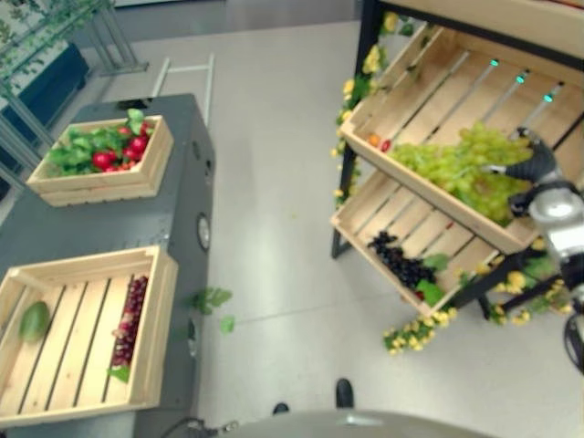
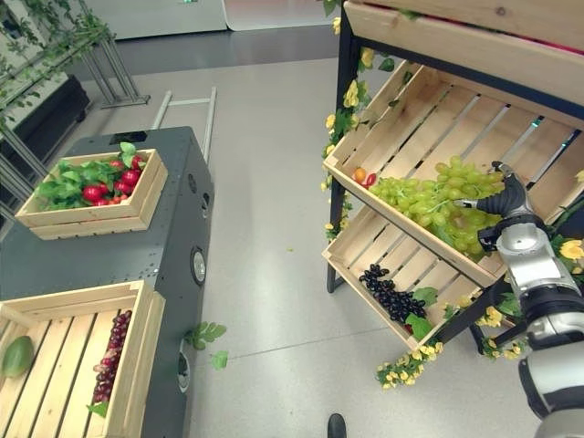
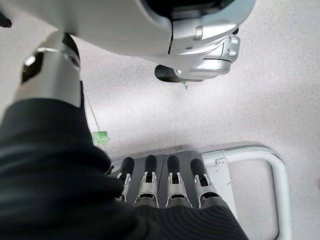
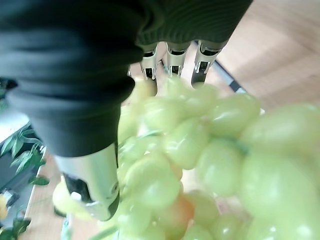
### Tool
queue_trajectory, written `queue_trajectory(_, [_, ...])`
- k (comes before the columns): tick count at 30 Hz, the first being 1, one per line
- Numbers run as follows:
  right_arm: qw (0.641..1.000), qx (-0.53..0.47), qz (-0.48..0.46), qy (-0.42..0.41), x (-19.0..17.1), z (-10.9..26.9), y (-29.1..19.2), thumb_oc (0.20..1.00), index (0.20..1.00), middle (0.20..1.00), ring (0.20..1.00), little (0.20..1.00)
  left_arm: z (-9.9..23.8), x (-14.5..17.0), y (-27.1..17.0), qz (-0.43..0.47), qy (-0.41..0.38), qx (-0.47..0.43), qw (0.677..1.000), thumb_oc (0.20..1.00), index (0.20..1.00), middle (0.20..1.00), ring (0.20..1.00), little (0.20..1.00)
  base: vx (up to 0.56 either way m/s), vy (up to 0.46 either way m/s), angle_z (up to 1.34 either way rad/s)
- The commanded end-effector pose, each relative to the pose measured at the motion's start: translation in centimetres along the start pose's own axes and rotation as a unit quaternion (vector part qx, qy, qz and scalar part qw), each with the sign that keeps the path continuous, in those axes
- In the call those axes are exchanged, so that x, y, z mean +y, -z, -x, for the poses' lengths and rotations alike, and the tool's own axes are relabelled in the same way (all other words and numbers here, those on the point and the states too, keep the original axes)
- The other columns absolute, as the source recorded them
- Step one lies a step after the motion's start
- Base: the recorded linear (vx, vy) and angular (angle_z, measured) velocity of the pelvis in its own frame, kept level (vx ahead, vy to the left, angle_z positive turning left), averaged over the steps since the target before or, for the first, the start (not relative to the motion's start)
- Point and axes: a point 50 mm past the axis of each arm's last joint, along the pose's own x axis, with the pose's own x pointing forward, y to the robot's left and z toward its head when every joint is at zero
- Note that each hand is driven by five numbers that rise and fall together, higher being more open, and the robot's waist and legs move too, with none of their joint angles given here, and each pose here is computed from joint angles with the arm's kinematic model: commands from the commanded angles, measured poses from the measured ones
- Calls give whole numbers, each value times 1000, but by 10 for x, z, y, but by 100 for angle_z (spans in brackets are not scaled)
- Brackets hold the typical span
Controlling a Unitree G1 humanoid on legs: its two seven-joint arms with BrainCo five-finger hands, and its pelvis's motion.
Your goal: Pick up the fruits from the basket on one side to the basket on the other side
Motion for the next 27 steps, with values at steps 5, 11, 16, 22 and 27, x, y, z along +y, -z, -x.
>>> queue_trajectory(5, [998, -58, 15, 38, -22, 11, -8, 1000, 1000, 1000, 1000, 1000, 1, -12, 7, -28, 16, 24, 999, 1000, 1000, 1000, 1000, 1000, 0, 0, 0])
queue_trajectory(11, [994, -99, -12, 32, -12, 26, -15, 1000, 1000, 1000, 1000, 1000, 0, -5, 8, -26, 2, 27, 999, 1000, 1000, 1000, 1000, 1000, -9, 10, 0])
queue_trajectory(16, [988, -135, -69, 5, 7, 44, -20, 1000, 1000, 1000, 1000, 1000, 0, -2, 9, -21, -6, 32, 999, 1000, 1000, 1000, 1000, 1000, -14, 16, -3])
queue_trajectory(22, [977, -167, -129, -33, 32, 68, -26, 1000, 1000, 1000, 1000, 1000, 0, 1, 11, -19, -11, 34, 999, 1000, 1000, 1000, 1000, 1000, -16, 10, -4])
queue_trajectory(27, [967, -176, -173, -70, 54, 85, -27, 1000, 1000, 1000, 1000, 1000, 0, 3, 12, -16, -13, 35, 999, 1000, 1000, 1000, 1000, 1000, -2, 1, -1])
